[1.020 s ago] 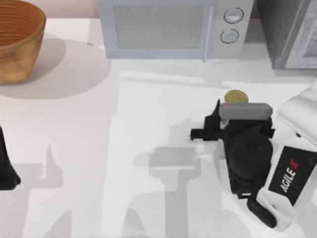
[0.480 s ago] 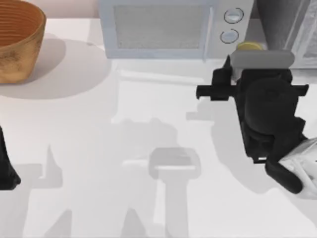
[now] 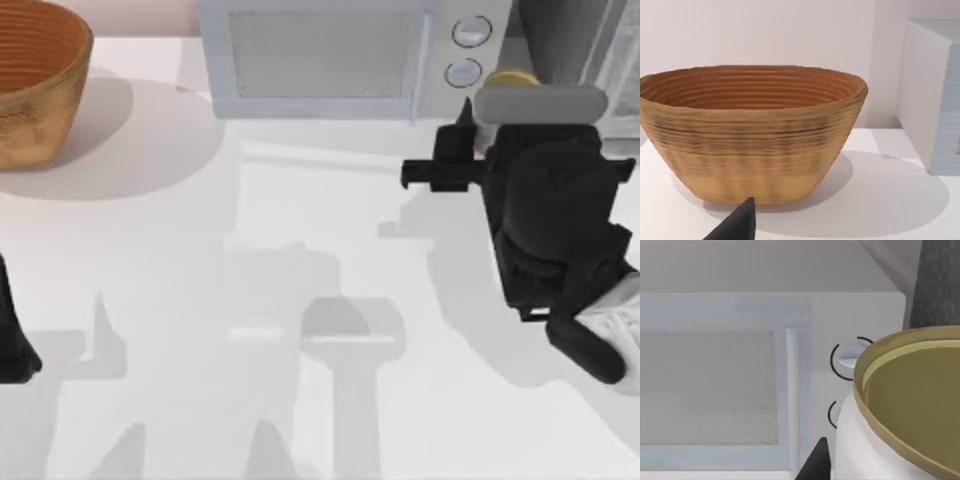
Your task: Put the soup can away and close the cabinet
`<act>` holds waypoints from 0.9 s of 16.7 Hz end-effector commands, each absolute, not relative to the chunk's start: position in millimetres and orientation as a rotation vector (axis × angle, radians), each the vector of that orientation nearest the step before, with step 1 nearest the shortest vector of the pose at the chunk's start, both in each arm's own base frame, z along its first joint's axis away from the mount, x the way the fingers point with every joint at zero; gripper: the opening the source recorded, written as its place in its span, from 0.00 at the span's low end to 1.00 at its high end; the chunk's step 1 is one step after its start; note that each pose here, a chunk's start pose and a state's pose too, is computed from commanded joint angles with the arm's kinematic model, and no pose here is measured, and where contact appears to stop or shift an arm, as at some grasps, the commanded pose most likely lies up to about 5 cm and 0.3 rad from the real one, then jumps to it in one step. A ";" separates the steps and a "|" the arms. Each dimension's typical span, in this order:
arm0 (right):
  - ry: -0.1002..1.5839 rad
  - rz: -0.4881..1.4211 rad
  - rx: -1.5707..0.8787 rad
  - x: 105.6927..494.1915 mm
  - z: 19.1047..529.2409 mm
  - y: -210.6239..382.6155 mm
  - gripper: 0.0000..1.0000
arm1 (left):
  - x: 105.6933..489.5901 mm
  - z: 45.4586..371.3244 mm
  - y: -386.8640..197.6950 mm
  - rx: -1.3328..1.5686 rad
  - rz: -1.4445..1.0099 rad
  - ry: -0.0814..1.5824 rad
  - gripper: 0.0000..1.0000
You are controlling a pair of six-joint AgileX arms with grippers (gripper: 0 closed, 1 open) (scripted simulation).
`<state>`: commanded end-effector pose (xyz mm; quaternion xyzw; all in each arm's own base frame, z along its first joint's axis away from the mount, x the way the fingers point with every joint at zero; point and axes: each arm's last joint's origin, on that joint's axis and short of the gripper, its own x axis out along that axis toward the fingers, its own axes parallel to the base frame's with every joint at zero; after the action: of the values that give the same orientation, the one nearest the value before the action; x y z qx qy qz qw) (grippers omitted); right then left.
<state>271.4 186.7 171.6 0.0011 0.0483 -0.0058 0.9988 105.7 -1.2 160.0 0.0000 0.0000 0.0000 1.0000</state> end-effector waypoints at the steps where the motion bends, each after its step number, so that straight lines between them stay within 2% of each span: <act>1: 0.095 -0.010 0.004 270.9 173.6 185.2 0.00 | 105.7 160.0 -1.2 0.000 0.000 0.000 1.00; 8: 0.055 0.004 0.029 243.2 218.3 125.8 0.00 | 105.7 160.0 -1.2 0.000 0.000 0.000 1.00; 15: 0.016 -0.005 0.026 167.6 227.1 40.6 0.00 | 105.7 160.0 -1.2 0.000 0.000 0.000 1.00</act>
<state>167.6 40.6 227.1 0.0129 0.0082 -0.0023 0.9999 105.7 -1.2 160.0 0.0000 0.0000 0.0000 1.0000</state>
